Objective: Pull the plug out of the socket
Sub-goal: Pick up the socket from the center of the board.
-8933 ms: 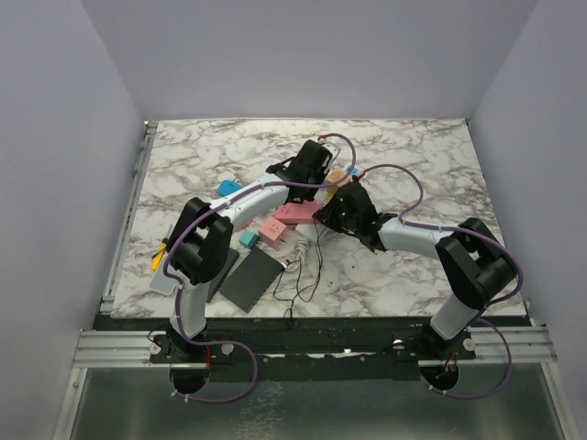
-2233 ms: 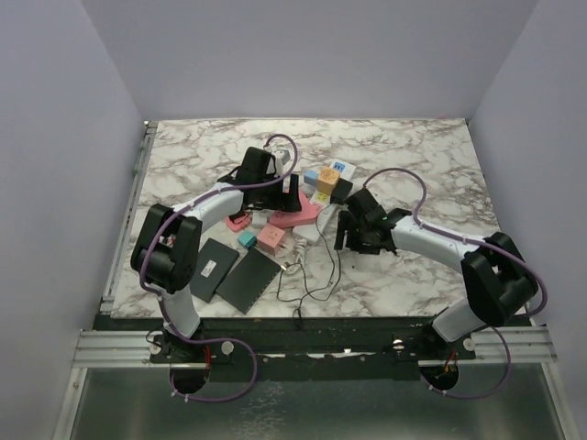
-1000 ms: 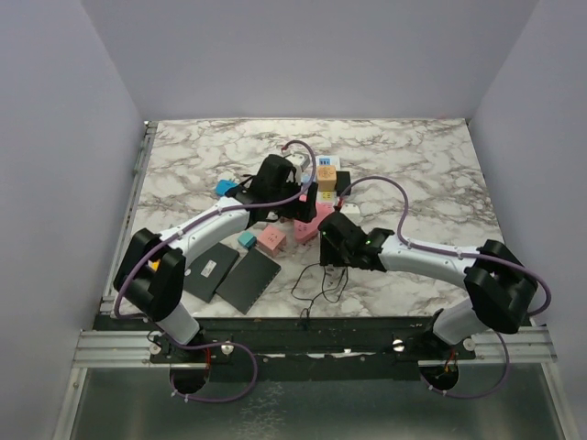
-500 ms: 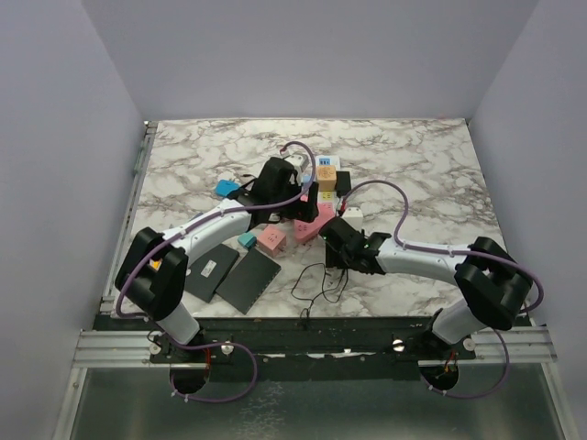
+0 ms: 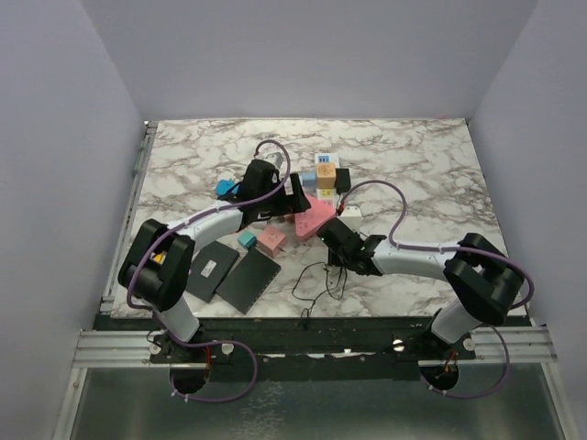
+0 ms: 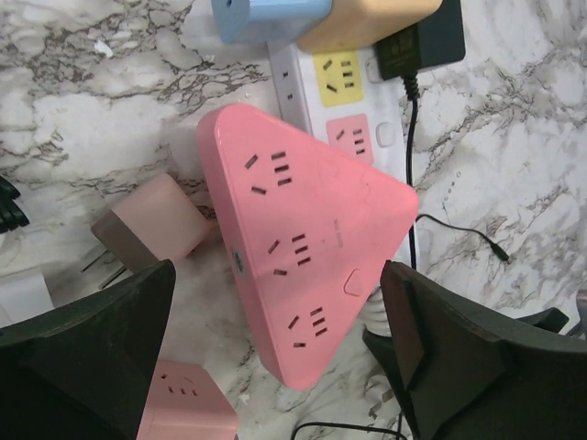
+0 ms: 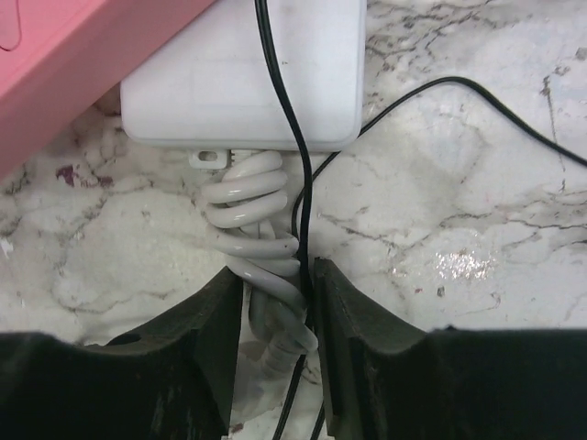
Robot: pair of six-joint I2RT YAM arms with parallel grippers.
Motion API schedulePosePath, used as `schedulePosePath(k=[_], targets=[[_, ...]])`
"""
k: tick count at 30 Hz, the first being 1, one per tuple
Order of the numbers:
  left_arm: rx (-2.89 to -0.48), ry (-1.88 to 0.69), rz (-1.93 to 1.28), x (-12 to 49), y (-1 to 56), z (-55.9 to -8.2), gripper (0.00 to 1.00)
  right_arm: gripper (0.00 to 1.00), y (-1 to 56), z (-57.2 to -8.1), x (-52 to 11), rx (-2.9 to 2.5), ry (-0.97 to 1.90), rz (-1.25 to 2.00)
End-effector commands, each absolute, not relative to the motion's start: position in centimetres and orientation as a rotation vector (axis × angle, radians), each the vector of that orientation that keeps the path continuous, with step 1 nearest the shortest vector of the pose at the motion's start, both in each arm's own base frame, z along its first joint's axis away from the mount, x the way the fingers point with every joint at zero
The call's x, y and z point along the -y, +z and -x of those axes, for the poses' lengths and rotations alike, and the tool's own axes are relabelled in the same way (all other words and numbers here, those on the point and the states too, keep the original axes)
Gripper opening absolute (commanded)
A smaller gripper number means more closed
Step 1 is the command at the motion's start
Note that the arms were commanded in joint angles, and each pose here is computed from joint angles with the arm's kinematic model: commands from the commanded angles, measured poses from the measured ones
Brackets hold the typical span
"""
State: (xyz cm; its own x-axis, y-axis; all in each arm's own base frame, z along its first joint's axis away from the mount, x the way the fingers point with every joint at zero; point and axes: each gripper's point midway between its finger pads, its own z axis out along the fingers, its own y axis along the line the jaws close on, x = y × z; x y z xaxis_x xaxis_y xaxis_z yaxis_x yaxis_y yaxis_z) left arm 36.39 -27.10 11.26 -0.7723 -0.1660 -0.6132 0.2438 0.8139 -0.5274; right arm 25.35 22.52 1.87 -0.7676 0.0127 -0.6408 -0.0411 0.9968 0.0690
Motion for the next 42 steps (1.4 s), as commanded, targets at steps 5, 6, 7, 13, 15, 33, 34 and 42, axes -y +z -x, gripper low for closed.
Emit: schedulePosePath(k=[5, 6, 7, 13, 15, 33, 34, 42], targets=[[-2.187, -1.037, 0.131, 27.3, 13.8, -36.5, 0.98, 0.16, 0.3, -26.4, -21.3, -2.390, 0.046, 0.023], [-2.167, -1.065, 0.160, 27.1, 14.1, -36.5, 0.98, 0.11, 0.6, -26.4, -21.5, -2.382, 0.066, 0.018], [-2.151, -1.089, 0.184, 26.9, 14.4, -36.5, 0.98, 0.06, 0.9, -26.3, -21.5, -2.373, 0.085, 0.012], [-2.106, -1.228, 0.248, 27.7, 15.1, -36.1, 0.98, 0.00, 3.3, -25.8, -22.1, -2.317, 0.264, -0.080], [-2.103, -1.234, 0.266, 27.5, 14.9, -36.0, 0.98, 0.00, 4.0, -25.5, -22.4, -2.301, 0.349, -0.139], [-2.192, -1.358, 0.363, 28.5, 11.4, -33.1, 0.96, 0.00, 7.5, -25.3, -22.5, -2.234, 0.596, -0.375], [-2.191, -1.358, 0.369, 28.5, 11.4, -33.1, 0.96, 0.00, 7.7, -25.3, -22.5, -2.226, 0.602, -0.381], [-2.189, -1.447, 0.380, 30.1, 11.4, -32.5, 0.85, 0.00, 8.3, -25.3, -22.7, -2.212, 0.663, -0.398]])
